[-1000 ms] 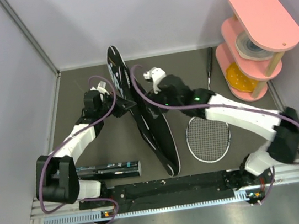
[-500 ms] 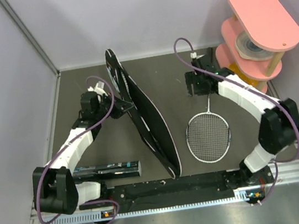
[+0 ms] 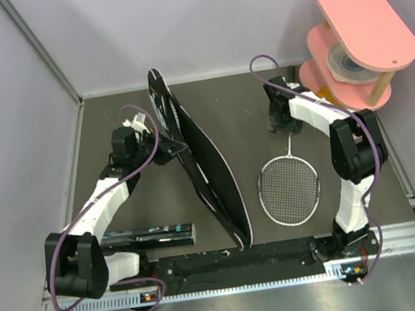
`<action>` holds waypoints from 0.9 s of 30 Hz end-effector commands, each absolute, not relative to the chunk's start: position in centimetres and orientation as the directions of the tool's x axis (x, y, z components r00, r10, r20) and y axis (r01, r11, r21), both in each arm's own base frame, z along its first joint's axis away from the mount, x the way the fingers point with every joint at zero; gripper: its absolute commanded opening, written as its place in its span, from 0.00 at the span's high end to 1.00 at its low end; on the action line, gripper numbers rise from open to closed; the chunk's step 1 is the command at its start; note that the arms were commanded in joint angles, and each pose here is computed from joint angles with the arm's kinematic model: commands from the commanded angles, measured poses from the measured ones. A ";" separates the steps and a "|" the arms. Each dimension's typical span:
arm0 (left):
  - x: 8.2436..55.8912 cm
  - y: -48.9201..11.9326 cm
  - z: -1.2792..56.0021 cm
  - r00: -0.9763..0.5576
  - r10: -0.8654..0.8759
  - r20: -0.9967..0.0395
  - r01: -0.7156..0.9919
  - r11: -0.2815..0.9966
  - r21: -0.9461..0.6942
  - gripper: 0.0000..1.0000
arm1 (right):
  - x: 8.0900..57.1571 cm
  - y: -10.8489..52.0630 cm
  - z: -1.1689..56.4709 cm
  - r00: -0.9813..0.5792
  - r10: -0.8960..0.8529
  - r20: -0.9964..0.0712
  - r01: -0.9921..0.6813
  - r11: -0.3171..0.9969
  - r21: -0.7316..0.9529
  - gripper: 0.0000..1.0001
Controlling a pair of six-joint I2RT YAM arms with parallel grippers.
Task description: Pack up the badminton gear
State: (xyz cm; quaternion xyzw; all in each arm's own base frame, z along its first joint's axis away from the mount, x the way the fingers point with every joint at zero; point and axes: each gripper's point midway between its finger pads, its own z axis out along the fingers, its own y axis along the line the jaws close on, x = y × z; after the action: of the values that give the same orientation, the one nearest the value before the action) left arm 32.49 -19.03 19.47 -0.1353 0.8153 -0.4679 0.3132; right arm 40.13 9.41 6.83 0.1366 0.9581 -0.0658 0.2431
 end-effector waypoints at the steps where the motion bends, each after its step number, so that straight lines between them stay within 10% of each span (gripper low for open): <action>1: 32.9 -19.4 23.3 -0.725 -0.511 -0.462 0.201 0.484 -0.852 1.00 | 41.0 6.9 6.4 -0.836 0.245 -0.491 0.335 0.937 -0.103 0.40; 19: 33.6 -18.0 24.5 -0.670 -0.518 -0.532 0.210 0.555 -0.805 1.00 | 40.6 8.9 1.9 -0.865 0.280 -0.416 0.306 0.952 0.005 0.60; 27: 33.6 -17.9 24.4 -0.668 -0.518 -0.534 0.211 0.556 -0.804 1.00 | 40.3 9.6 1.5 -0.846 0.333 -0.417 0.335 0.940 0.069 0.93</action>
State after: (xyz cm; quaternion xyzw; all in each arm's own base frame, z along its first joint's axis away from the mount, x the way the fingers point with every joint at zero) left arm 32.43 -17.85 19.24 -0.1359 0.8260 -0.4398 0.3254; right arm 40.61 8.74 2.38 0.1552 0.9622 -0.0325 0.2216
